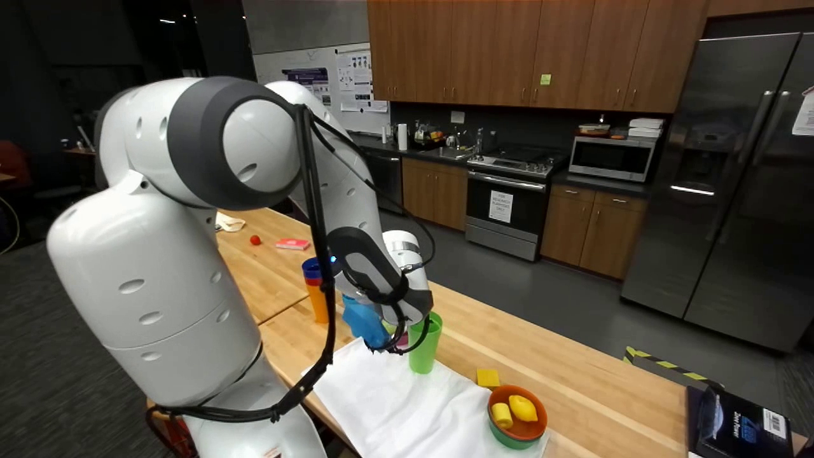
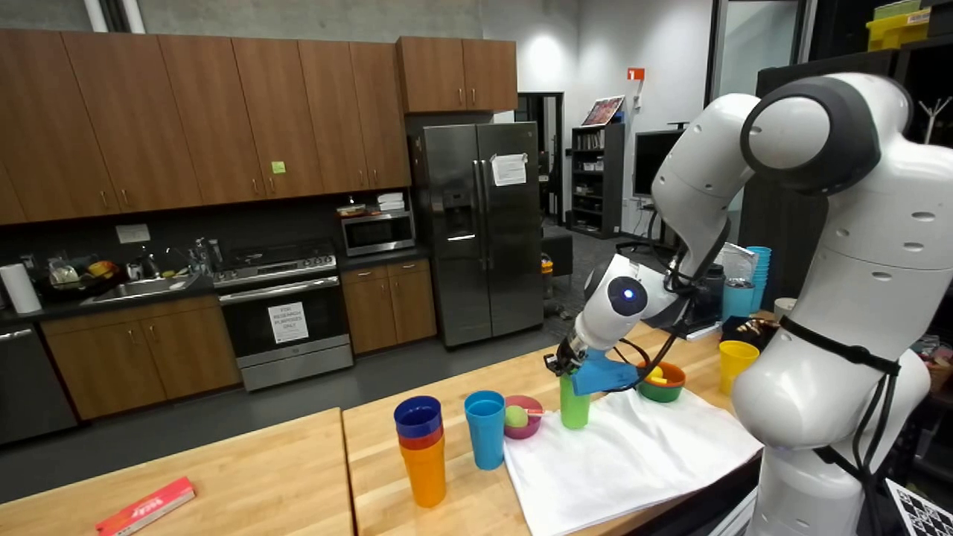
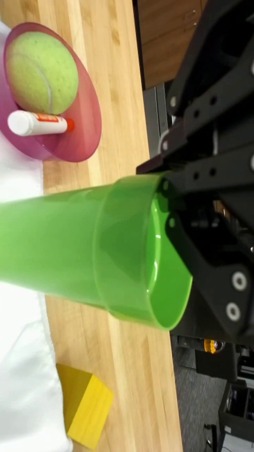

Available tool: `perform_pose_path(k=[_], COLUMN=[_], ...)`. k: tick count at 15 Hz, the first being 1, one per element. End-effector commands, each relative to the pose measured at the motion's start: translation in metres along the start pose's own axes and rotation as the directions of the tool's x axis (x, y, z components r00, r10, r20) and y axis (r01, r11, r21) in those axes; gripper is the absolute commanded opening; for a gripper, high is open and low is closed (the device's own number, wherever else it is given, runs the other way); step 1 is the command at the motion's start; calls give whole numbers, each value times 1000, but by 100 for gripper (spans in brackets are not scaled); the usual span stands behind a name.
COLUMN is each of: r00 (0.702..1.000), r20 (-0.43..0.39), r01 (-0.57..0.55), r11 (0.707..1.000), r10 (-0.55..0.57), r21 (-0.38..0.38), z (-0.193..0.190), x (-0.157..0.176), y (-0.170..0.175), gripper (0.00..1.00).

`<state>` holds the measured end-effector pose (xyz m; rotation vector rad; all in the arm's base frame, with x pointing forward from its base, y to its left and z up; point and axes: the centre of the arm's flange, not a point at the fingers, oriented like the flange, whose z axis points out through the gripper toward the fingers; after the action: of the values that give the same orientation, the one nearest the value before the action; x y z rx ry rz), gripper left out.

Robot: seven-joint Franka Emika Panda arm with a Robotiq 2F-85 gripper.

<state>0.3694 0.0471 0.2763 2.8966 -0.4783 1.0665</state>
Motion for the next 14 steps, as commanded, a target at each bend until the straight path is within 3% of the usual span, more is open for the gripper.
perform_pose_path(k=[1, 14], r00=[999, 987], r20=[-16, -159], r01=[38, 57], r11=[998, 990], r10=[-38, -36], r21=[52, 131], z=[-11, -15], x=[-9, -9], y=[-3, -36], gripper=[2, 2])
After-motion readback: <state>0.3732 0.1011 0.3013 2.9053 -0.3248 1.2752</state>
